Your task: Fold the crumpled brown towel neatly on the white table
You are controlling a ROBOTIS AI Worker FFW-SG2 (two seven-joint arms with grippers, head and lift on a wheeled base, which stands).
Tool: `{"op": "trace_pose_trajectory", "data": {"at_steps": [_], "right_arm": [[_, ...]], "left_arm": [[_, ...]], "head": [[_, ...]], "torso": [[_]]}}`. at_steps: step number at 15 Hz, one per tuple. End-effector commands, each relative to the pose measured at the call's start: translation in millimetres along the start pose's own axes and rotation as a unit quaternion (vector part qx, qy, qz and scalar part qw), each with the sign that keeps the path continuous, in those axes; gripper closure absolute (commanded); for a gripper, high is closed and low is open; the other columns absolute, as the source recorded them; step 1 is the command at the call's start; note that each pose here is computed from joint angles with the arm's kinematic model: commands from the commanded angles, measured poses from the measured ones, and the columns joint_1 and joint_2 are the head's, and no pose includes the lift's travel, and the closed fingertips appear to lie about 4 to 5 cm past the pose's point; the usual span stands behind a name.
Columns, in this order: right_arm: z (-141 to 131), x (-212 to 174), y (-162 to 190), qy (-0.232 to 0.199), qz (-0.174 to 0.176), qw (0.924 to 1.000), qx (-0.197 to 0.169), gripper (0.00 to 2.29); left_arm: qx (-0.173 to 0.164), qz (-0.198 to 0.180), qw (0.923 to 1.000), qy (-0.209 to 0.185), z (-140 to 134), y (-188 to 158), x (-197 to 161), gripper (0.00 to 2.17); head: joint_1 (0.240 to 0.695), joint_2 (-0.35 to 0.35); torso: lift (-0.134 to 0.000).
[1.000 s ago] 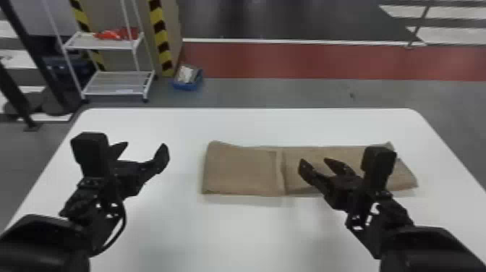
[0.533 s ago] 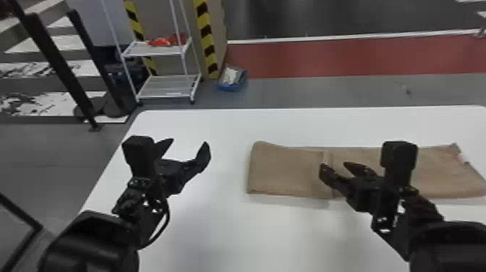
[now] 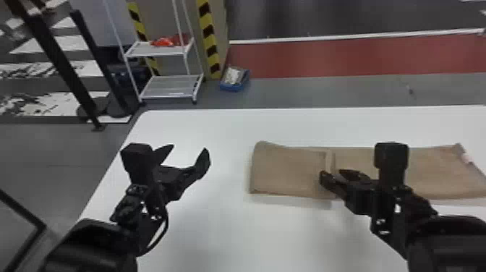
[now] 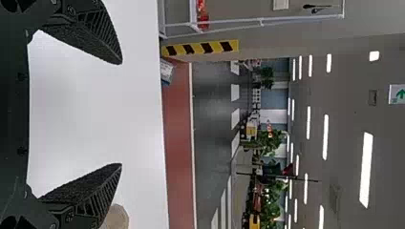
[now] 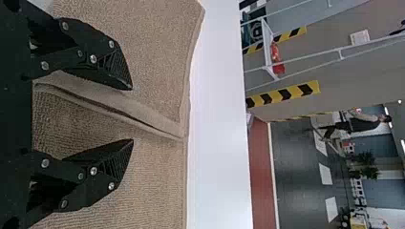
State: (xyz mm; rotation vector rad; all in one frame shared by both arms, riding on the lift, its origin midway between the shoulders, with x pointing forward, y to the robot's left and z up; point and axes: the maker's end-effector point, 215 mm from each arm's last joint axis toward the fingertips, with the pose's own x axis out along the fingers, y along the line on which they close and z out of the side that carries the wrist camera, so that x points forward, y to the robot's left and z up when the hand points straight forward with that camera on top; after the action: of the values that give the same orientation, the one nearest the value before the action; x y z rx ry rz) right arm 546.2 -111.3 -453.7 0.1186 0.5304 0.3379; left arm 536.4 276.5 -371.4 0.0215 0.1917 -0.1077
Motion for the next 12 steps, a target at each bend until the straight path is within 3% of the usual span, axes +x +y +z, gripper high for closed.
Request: {"op": "trace_pose_trajectory", "data": {"at_steps": [1,4,5,8,12], "right_arm": [[-4.2,0.9,-0.3,0.014,0.001,0.9999,0.003,0.82],[-3.1,1.4,4.4,0.011,0.013,0.9998,0.009,0.88],[-3.7,1.0,3.3,0.012,0.014,0.9998,0.010,1.14],[2.8,0.0,2.7,0.006,0.021,0.9997,0.014,1.27],[38.9,-6.6,11.1,-0.043,0.041,0.9981,0.013,1.27]], "left_arm": [[-0.001,0.002,1.0000,0.001,-1.7,3.2,-2.8,0.14],[-0.002,0.003,1.0000,0.002,-3.2,3.6,-4.5,0.15],[-0.002,0.003,1.0000,0.003,-4.1,3.6,-4.9,0.15],[-0.004,0.003,1.0000,0.004,-5.4,2.2,-5.2,0.15],[-0.006,0.004,1.0000,0.007,-7.6,1.1,-5.5,0.15]], "head": [[0.695,0.166],[0.695,0.170],[0.695,0.174],[0.695,0.175],[0.695,0.175]], "torso": [[-0.124],[-0.124],[-0.124],[-0.124],[-0.124]]}}
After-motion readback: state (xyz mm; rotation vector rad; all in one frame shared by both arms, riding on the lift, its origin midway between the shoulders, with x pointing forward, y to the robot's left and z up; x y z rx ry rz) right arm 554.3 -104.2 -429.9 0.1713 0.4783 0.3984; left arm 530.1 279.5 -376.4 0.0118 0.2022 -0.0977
